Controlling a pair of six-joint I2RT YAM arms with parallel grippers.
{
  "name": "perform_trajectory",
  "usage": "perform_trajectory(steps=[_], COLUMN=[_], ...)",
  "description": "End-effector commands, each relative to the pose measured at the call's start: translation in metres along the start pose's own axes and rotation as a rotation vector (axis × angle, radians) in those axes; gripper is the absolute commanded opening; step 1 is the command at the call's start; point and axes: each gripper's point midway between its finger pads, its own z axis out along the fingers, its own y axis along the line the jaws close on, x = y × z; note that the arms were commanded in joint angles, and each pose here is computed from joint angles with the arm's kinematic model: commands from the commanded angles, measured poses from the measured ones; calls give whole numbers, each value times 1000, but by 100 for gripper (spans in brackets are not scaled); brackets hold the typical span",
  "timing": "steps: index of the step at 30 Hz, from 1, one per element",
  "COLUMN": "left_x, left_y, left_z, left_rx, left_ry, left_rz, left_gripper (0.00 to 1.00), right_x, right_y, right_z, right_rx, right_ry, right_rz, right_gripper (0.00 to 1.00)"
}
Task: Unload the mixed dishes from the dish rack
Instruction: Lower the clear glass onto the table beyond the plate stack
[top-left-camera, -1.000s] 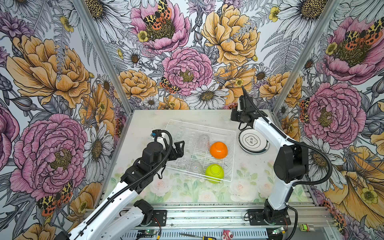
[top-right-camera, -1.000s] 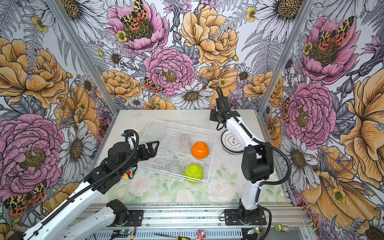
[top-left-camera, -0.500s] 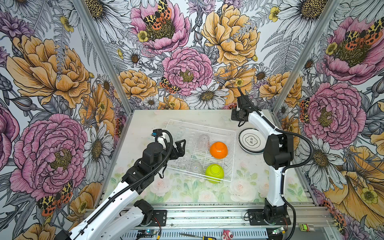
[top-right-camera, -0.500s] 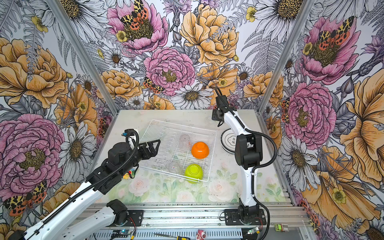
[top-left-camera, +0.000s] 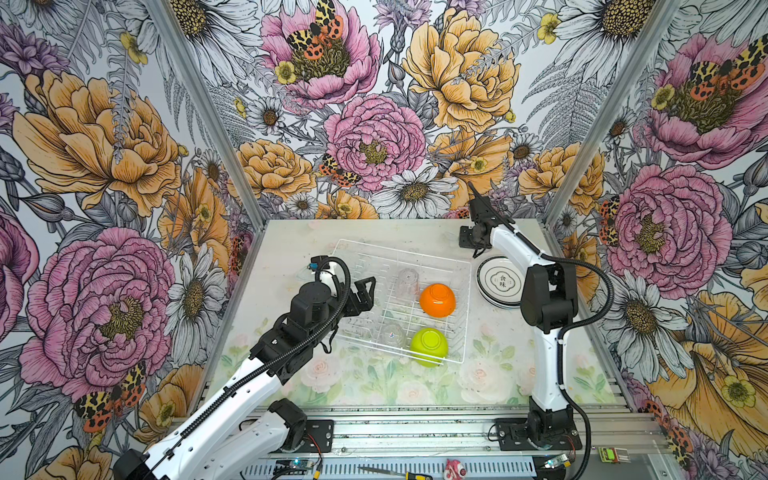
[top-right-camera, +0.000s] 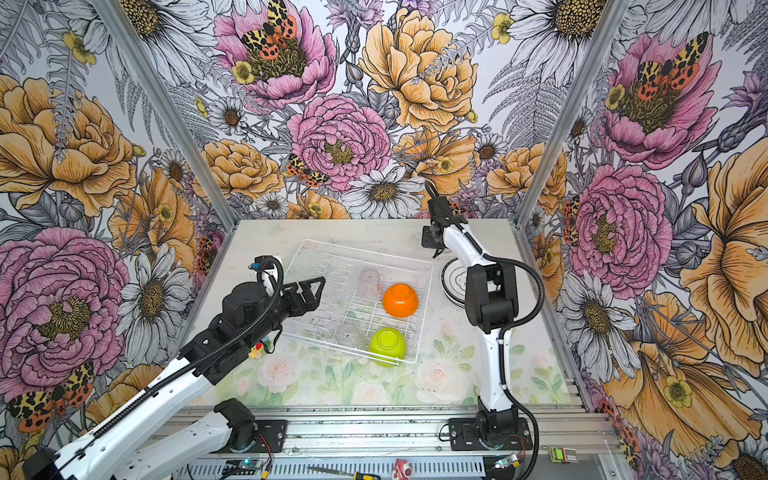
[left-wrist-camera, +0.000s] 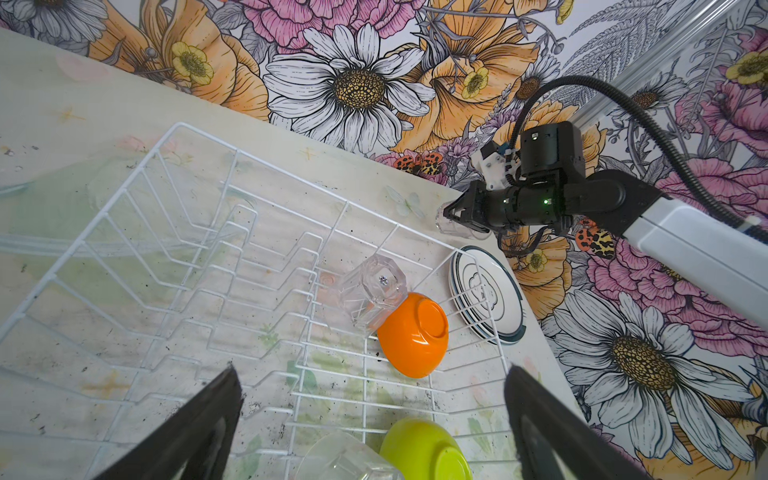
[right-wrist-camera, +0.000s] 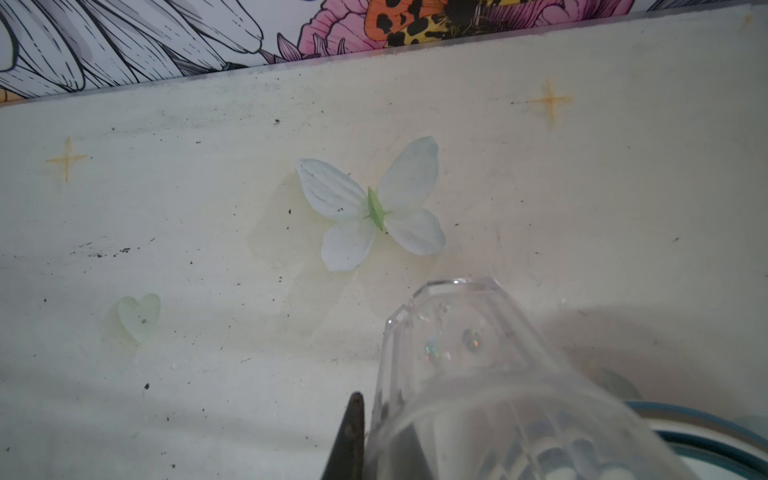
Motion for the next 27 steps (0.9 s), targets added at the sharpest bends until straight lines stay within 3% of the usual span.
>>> perform_trajectory(steps=[1,6,8,10,11,15,20,27], left_x=[0,-1,0,1,1,3,6,19], left_y=[-5,-7,-7,-8,-9,-10,-9,-6], left_z=[2,5,6,8,9,13,18,33], left_rx=[20,22,23,24,27,27,22,-1], left_ry=[-8,-7,-7,-2,2,15,24,90], left_rz=[13,14,13,14,15,22,29,69], left_gripper=[99,99,99,99,99,99,99,99], right_x=[-9,-5,-4,-2,-2,-3,-8,-33], right_y=[5,4,4,4,5,7,14,16], right_z=[7,14,15,17,17,16,6,-49], right_rx=[-10,-3,1,0,-3,-16,-56,-91], right_ry=[-22,-7,-5,-1,-1,1,-11,-107], right_rz=[-13,-17,-20,-21,-22,-23,-15,2], right_gripper=[0,1,5,17,27,44,48,53])
